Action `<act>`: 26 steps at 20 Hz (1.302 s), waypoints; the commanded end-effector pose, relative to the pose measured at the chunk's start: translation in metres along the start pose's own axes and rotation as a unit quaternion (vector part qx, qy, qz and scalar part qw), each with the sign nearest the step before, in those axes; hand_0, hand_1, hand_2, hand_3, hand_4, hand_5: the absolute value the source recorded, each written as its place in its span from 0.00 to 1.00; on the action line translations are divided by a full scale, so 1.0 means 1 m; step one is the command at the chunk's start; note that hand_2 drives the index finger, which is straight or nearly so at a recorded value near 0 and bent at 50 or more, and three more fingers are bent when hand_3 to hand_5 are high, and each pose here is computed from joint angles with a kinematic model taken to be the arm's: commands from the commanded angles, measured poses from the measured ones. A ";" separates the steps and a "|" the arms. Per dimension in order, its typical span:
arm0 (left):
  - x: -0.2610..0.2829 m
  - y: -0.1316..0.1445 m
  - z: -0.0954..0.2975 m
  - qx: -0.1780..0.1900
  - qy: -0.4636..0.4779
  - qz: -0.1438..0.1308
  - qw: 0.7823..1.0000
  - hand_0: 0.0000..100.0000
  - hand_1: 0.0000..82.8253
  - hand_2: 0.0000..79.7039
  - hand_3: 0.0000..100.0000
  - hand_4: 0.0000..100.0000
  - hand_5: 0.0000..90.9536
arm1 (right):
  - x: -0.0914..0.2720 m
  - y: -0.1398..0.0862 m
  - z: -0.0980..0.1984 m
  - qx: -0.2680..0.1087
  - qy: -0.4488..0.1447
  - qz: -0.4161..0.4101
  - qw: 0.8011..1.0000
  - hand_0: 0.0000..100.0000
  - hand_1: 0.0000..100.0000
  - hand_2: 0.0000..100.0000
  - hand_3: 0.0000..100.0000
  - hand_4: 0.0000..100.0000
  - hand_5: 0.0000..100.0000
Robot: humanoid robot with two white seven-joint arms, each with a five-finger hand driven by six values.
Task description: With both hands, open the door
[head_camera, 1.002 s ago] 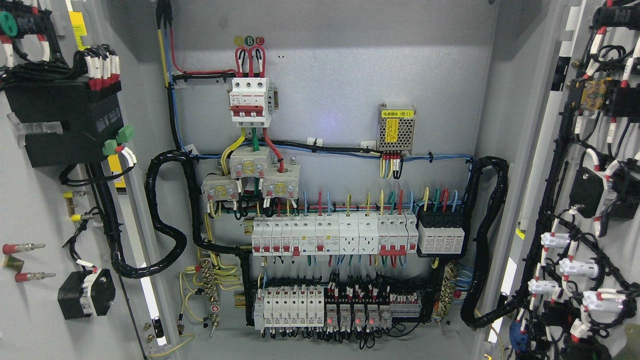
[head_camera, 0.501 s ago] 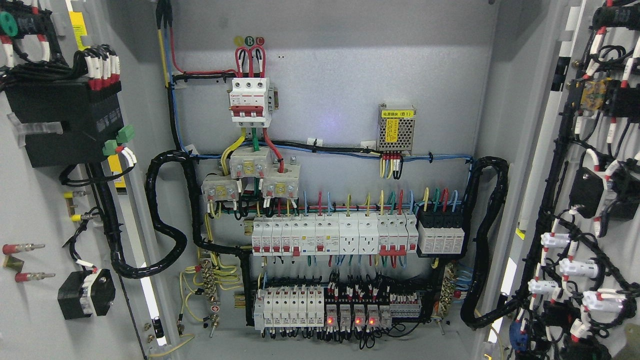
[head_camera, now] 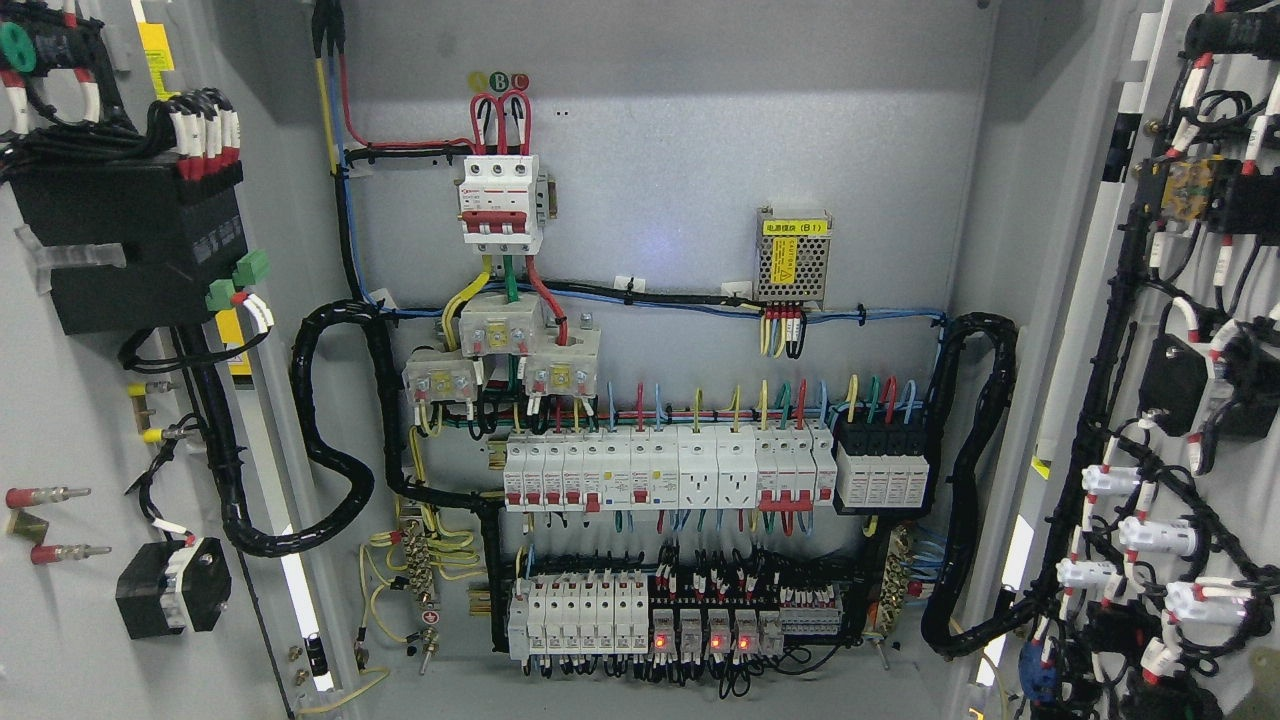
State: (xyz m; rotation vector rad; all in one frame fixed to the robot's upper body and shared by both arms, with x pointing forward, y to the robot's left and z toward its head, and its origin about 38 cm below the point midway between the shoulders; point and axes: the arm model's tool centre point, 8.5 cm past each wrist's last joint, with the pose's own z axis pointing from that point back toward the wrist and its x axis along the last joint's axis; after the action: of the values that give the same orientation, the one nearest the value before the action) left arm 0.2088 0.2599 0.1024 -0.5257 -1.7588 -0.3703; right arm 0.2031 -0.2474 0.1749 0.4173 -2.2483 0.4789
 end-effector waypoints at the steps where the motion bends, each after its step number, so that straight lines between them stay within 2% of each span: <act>1: 0.040 0.025 0.001 0.020 -0.056 -0.047 0.997 0.12 0.67 0.00 0.00 0.00 0.00 | 0.010 -0.024 -0.002 -0.028 -0.016 0.034 0.999 0.00 0.50 0.04 0.00 0.00 0.00; 4: 0.048 0.038 0.008 0.040 -0.064 -0.055 0.996 0.12 0.67 0.00 0.00 0.00 0.00 | 0.015 -0.034 -0.002 -0.051 -0.029 0.022 0.998 0.00 0.50 0.04 0.00 0.00 0.00; 8: 0.060 0.057 0.017 0.067 -0.077 -0.060 0.993 0.12 0.67 0.00 0.00 0.00 0.00 | 0.015 -0.037 -0.001 -0.055 -0.030 0.023 0.998 0.00 0.50 0.04 0.00 0.00 0.00; 12: 0.064 0.060 0.028 0.058 -0.079 -0.055 0.994 0.12 0.67 0.00 0.00 0.00 0.00 | 0.014 -0.039 0.000 -0.061 -0.027 0.013 0.998 0.00 0.50 0.04 0.00 0.00 0.00; 14: 0.067 0.065 0.034 0.069 -0.082 -0.049 0.993 0.12 0.67 0.00 0.00 0.00 0.00 | 0.010 -0.042 0.000 -0.078 -0.010 -0.028 0.996 0.00 0.50 0.04 0.00 0.00 0.00; 17: 0.065 0.077 0.042 0.085 -0.073 -0.055 0.992 0.12 0.67 0.00 0.00 0.00 0.00 | 0.009 -0.044 0.000 -0.084 -0.008 -0.040 0.996 0.00 0.50 0.04 0.00 0.00 0.00; 20: 0.056 0.083 0.049 0.065 -0.062 -0.044 0.995 0.12 0.67 0.00 0.00 0.00 0.00 | 0.011 -0.048 0.002 -0.087 -0.008 -0.031 0.996 0.00 0.50 0.04 0.00 0.00 0.00; 21: 0.058 0.087 0.051 0.068 -0.063 -0.048 0.995 0.12 0.67 0.00 0.00 0.00 0.00 | 0.012 -0.049 0.002 -0.089 -0.010 -0.032 0.996 0.00 0.50 0.04 0.00 0.00 0.00; 24: 0.060 0.105 0.062 0.095 -0.058 -0.061 0.992 0.12 0.67 0.00 0.00 0.00 0.00 | 0.015 -0.055 0.005 -0.095 -0.012 -0.019 0.995 0.00 0.50 0.04 0.00 0.00 0.00; 26: 0.064 0.123 0.072 0.120 -0.065 -0.057 0.989 0.12 0.67 0.00 0.00 0.00 0.00 | 0.016 -0.055 0.006 -0.102 -0.014 -0.016 0.995 0.00 0.50 0.04 0.00 0.00 0.00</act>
State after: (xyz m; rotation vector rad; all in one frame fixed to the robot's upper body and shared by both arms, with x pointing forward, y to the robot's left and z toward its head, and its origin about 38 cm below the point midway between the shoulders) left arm 0.2045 0.3492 0.1429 -0.4388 -1.9192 -0.3020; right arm 0.2158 -0.2878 0.1904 0.4104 -2.2603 0.2530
